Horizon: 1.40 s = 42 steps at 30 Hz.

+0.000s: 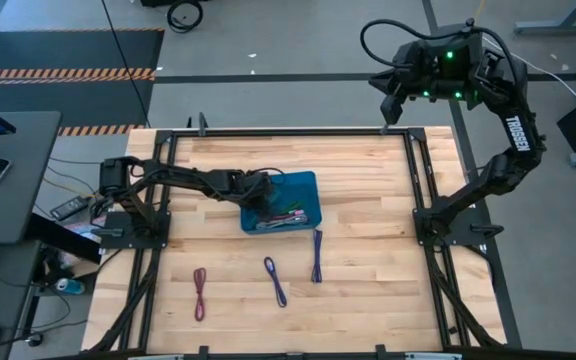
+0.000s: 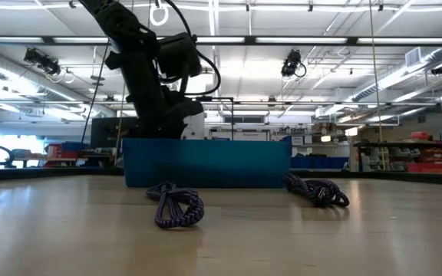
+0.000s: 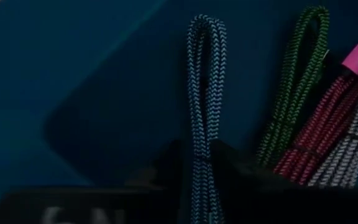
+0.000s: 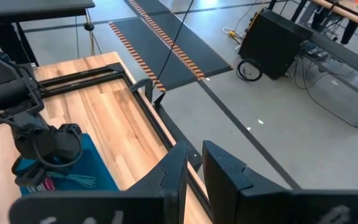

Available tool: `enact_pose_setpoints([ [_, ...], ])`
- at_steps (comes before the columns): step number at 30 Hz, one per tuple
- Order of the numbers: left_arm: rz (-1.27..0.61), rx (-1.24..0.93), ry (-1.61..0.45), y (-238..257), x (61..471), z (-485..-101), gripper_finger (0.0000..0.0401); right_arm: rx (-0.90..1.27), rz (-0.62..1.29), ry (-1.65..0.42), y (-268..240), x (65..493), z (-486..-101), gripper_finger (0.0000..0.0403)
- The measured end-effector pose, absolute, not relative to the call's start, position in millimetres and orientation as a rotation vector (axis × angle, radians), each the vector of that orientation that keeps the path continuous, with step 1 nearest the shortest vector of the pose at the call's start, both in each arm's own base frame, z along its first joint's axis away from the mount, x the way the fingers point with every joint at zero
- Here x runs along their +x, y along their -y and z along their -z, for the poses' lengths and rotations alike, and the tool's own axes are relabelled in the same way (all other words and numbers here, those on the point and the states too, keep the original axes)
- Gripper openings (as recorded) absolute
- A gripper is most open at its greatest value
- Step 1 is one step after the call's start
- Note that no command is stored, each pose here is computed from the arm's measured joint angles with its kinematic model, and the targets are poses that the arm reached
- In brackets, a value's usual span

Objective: Pick and place USB-C Cables
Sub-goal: Adjust the charger cables in the blue bin

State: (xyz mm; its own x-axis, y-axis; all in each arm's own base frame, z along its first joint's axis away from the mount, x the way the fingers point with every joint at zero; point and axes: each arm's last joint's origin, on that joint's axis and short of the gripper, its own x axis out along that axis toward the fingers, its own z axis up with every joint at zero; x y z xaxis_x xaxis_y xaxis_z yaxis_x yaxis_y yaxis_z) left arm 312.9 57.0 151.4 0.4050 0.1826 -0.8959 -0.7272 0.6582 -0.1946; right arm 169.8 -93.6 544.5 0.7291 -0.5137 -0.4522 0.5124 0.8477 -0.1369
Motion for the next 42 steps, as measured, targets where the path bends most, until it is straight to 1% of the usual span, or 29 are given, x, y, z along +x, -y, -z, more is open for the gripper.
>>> enact_pose_setpoints([
  [3, -0.595, -0.629, -0.994, -55, 314, -152, 0.0044, -0.001, 0.555, -0.498, 93, 170, -544, 0.0055],
  [5, -0.544, -0.633, -0.993, -54, 316, -152, 0.0037, -0.002, 0.555, -0.498, 93, 170, -544, 0.0055],
  [7, -0.499, -0.651, -0.998, -53, 320, -156, 0.0044, -0.002, 0.555, -0.498, 93, 170, -544, 0.0055],
  [10, -0.444, -0.600, -0.982, -52, 329, -171, 0.0077, -0.003, 0.554, -0.499, 93, 170, -544, 0.0055],
  [15, -0.450, -0.421, -1.001, -54, 339, -191, 0.0155, -0.003, 0.548, -0.500, 93, 170, -544, 0.0055],
  [20, -0.438, -0.329, -1.170, -57, 343, -183, 0.0226, -0.004, 0.504, -0.499, 92, 171, -544, 0.0055],
  [23, -0.434, -0.301, -1.288, -58, 348, -175, 0.0248, -0.012, 0.488, -0.500, 92, 171, -544, 0.0055],
  [26, -0.414, -0.265, -1.383, -60, 359, -167, 0.0249, -0.012, 0.475, -0.499, 91, 171, -544, 0.0055],
  [29, -0.391, -0.232, -1.418, -63, 374, -163, 0.0242, -0.010, 0.466, -0.498, 91, 171, -544, 0.0055],
  [34, -0.398, -0.158, -1.412, -68, 392, -163, 0.0234, 0.002, 0.414, -0.492, 90, 172, -544, 0.0055],
  [42, -0.475, -0.214, -1.451, -76, 388, -159, 0.0234, 0.014, 0.367, -0.490, 88, 172, -544, 0.0055],
])
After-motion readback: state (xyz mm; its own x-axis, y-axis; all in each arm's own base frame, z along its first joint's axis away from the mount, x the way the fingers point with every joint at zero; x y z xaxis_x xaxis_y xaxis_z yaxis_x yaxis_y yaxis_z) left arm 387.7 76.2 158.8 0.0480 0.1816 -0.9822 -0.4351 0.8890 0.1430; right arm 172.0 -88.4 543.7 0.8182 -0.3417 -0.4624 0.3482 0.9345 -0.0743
